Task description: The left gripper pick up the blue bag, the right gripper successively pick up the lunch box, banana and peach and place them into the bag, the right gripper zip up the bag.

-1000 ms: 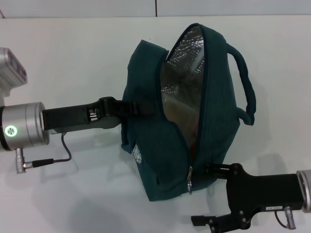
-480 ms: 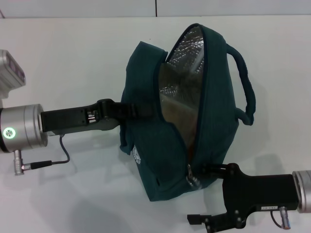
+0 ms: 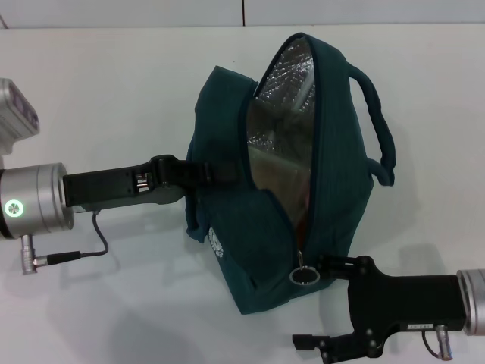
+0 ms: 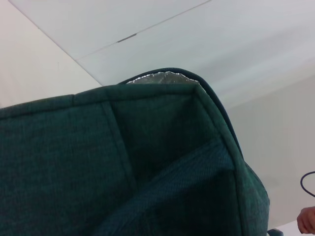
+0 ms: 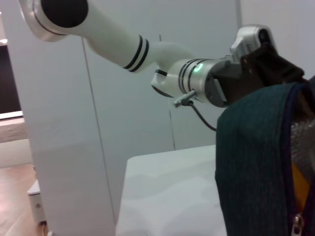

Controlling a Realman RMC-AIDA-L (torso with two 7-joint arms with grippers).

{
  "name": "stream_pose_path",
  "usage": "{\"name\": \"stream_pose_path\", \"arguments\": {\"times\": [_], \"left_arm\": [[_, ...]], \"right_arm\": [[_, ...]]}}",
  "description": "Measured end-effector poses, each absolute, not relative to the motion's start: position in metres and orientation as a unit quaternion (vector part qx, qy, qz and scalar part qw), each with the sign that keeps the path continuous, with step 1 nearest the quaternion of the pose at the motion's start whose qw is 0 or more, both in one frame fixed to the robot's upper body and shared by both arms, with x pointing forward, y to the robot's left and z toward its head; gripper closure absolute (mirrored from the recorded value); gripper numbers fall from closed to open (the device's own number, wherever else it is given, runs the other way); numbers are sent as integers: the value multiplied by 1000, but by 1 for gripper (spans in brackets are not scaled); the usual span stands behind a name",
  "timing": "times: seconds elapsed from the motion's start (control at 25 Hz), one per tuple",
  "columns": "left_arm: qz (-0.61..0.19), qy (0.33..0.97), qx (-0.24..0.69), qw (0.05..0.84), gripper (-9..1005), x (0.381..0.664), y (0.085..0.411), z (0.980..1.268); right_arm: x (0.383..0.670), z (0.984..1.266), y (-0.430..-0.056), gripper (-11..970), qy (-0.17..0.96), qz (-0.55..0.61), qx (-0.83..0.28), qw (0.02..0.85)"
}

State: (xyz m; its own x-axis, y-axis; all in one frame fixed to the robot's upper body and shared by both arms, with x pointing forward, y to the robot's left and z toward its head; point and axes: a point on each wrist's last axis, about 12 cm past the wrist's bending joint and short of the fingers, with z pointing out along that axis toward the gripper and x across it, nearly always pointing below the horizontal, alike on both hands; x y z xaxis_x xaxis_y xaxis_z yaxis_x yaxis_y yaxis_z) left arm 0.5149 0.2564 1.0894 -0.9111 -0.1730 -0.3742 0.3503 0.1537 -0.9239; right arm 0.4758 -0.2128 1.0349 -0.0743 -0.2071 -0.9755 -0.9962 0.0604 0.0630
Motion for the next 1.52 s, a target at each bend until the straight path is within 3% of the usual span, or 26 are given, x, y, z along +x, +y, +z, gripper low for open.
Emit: {"name": "stream_pose_path", "arguments": {"times": [0.4, 0.64, 1.28, 1.48, 1.52], "left_arm": [[-649, 731, 59, 202, 950, 515, 256, 1089], [-649, 731, 58, 203, 950, 515, 256, 1089], [-647, 732, 59, 204, 950, 516, 257, 1090], [-647, 732, 60, 205, 950, 516, 257, 1091], [-647, 732, 60, 205, 950, 516, 257, 1091]], "right_arm": [[475, 1034, -219, 116, 585, 436, -507, 459], [476, 1035, -222, 337, 588, 431, -496, 472], [478, 1035, -224, 502, 591, 430, -493, 471], [478, 1035, -223, 720, 590, 432, -496, 469], [478, 1035, -223, 722, 590, 432, -496, 469]]}}
